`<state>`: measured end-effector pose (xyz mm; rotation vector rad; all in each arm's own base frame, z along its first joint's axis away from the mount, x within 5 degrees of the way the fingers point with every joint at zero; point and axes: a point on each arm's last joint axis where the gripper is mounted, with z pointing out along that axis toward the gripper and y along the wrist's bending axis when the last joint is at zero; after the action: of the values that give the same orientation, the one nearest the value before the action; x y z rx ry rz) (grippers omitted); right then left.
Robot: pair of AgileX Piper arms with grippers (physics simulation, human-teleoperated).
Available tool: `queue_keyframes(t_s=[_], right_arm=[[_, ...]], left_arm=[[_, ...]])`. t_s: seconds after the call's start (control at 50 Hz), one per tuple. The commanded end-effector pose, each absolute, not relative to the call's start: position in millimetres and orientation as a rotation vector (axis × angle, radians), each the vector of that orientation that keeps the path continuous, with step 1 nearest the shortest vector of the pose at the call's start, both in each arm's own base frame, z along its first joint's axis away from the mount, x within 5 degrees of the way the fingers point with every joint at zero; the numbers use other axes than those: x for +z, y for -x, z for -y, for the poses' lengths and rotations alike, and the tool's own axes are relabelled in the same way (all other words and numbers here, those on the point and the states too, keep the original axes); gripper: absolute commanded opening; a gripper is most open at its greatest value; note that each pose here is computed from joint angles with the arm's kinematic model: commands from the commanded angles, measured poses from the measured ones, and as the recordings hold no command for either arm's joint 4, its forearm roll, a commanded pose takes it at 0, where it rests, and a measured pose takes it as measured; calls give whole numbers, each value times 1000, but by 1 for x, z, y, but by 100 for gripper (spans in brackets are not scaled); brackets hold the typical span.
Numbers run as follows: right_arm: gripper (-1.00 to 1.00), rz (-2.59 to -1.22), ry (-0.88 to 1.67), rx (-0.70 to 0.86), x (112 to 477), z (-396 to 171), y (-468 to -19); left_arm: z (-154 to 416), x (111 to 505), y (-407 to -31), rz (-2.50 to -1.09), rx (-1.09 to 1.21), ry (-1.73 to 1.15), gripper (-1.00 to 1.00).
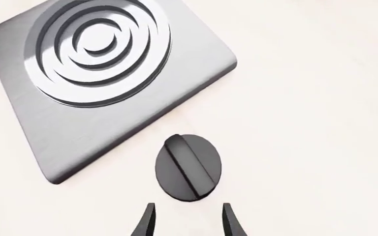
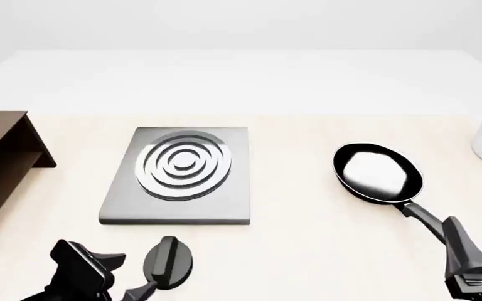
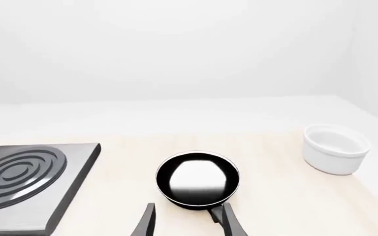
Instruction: Turn on the stove and put the frying pan on it.
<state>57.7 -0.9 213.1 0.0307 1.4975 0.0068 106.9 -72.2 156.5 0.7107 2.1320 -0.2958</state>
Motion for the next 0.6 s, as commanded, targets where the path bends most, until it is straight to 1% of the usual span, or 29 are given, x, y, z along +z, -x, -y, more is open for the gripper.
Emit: queue_keyframes(t_s=[0.02,0.6], right_arm=[[100,-1499,-28,5,213,1,-58],[100,-1500,-19,-2,213,1,-58]], left_arm=[[79,147,-109,-2139,-319,-736,100],[96,126,-116,-2150,-358,-790,100]])
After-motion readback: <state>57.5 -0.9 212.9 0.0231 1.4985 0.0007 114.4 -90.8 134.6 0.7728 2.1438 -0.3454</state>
